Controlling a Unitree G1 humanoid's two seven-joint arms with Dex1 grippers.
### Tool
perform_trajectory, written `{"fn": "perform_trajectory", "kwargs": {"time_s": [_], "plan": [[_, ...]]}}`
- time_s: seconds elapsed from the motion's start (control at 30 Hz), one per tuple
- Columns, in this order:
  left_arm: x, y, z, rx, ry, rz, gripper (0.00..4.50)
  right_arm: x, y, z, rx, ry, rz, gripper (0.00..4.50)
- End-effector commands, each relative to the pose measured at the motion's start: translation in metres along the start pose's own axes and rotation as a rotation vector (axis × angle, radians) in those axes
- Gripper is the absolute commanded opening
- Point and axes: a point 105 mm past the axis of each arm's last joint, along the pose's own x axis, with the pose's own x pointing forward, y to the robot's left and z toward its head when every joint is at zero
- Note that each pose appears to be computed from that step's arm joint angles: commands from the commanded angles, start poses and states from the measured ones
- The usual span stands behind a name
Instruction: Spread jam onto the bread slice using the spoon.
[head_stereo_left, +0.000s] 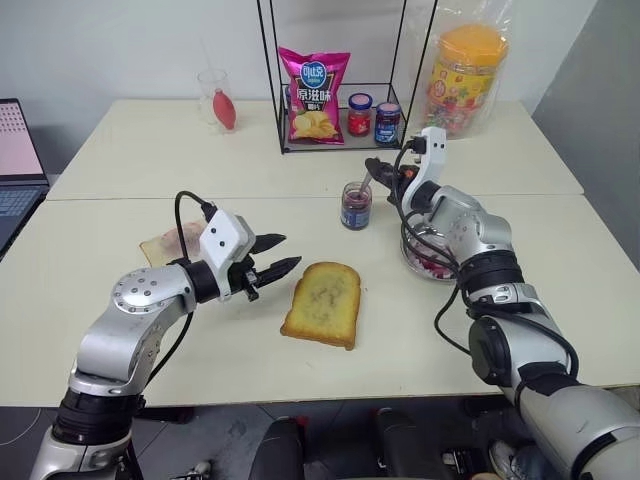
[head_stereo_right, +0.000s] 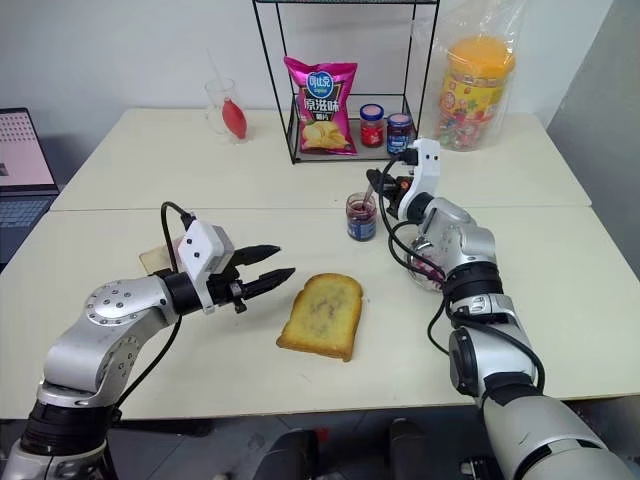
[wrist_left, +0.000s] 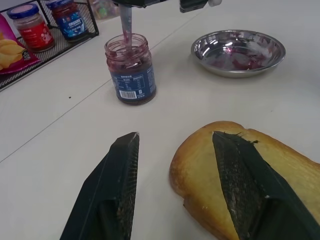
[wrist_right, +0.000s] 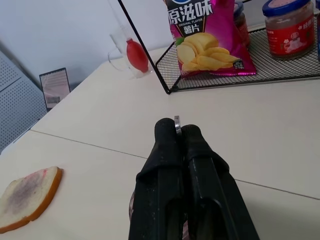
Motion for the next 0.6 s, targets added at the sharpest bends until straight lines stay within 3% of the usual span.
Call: {"fn": "perform_trajectory", "kwargs": {"time_s": [0.03,0.6], "plan": [[0.0015,0.0019,0.0122,0.051,-0.038,0.005,2.41,0.0017,0.0141,0.0346,0.028,-0.098,0.041,0.04],[0.0056,0.004,0.0148,0.062,-0.05,0.011,2.41,-0.0008,0.0096,0.0409,0.174,-0.125,0.02,0.04]]}}
